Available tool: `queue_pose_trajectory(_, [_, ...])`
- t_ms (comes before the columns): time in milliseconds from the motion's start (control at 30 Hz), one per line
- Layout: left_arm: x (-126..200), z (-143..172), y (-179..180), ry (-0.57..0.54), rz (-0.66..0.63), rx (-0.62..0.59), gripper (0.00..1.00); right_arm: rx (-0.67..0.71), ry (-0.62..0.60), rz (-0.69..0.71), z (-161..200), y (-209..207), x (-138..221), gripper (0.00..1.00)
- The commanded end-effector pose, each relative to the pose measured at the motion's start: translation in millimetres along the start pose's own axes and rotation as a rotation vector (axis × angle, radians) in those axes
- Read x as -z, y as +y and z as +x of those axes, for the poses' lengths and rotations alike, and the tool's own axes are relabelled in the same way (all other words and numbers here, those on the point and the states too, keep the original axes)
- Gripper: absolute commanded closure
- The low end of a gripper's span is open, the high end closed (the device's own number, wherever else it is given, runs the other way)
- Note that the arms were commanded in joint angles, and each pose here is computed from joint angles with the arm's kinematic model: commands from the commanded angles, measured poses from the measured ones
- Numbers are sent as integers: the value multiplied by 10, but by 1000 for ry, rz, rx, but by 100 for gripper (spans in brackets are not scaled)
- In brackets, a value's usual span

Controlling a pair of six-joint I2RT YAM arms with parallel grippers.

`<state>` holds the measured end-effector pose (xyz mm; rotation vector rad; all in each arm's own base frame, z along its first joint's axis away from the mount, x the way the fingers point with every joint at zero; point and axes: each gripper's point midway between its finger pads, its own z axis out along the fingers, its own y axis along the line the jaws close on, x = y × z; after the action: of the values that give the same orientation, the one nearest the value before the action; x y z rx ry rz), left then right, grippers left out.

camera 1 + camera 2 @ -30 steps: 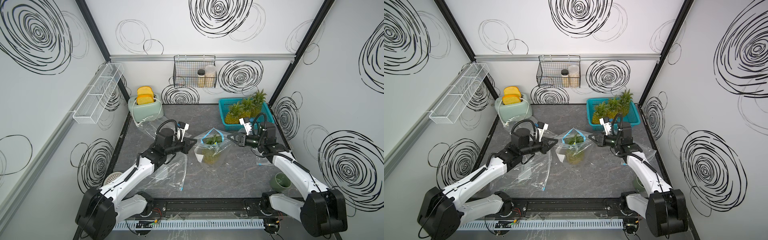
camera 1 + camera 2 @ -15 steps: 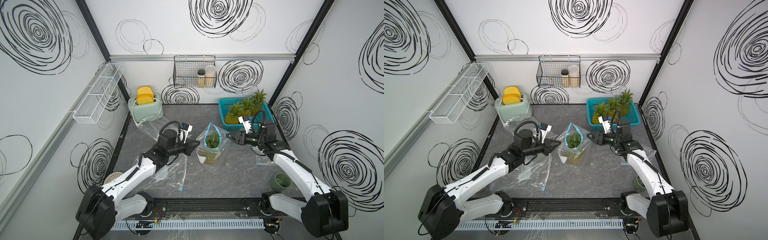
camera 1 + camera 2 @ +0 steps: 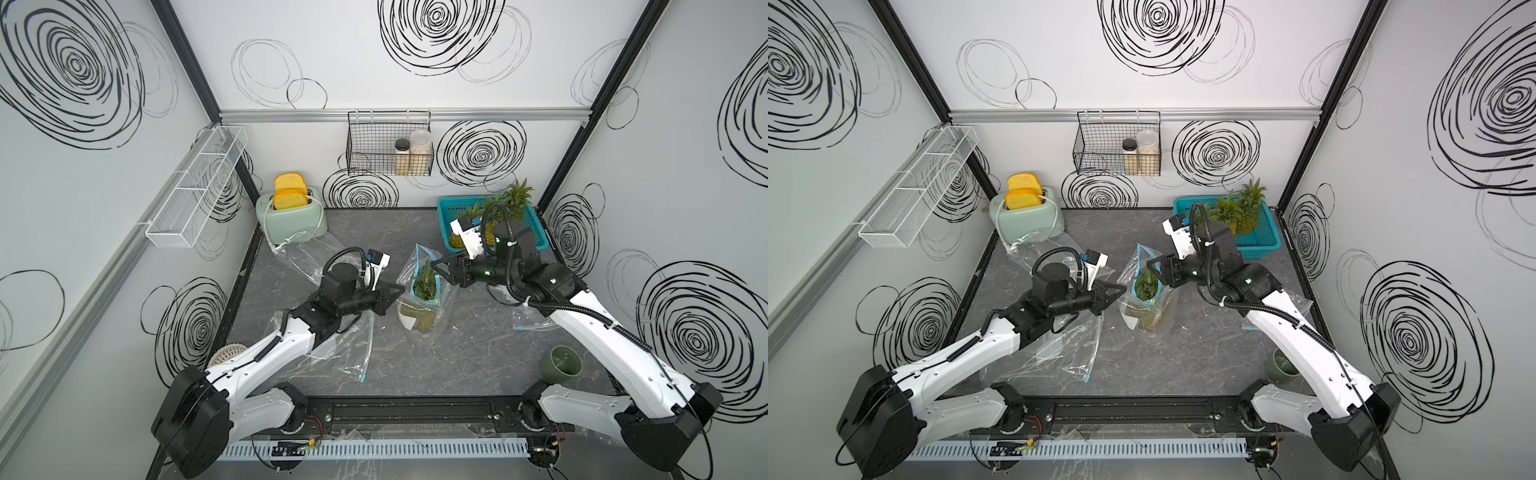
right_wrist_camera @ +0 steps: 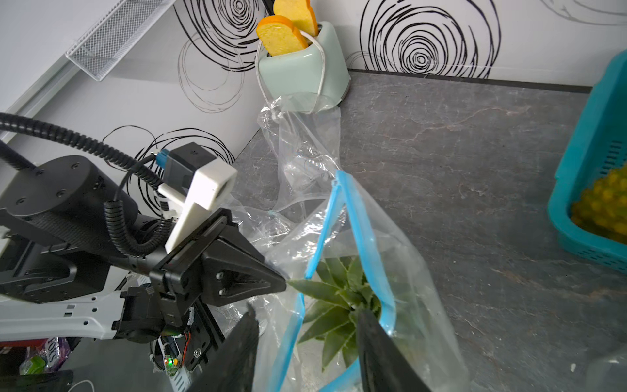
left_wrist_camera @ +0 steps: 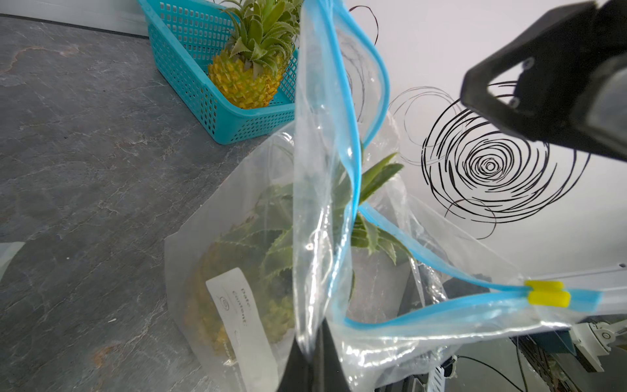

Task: Open the zip-top bag and take out the pineapple
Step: Open the zipper of the food storage bag at the center of the board, then pick up the pineapple from the zipper food storage bag.

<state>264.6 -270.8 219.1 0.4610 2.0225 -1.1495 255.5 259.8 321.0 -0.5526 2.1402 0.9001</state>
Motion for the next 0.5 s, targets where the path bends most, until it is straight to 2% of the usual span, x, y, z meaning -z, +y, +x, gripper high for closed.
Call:
queue_pose_trajectory(0, [-3, -110, -55, -60, 18, -22, 100, 8, 73, 69, 129, -36, -87, 49])
queue_pose_trajectory(100, [6, -114, -51, -74, 19, -24, 100, -3, 127, 89, 243, -94, -234, 44])
queue_pose_trajectory(467, [6, -53, -95, -95, 52, -17, 100, -19, 215, 187, 432, -332, -453, 39])
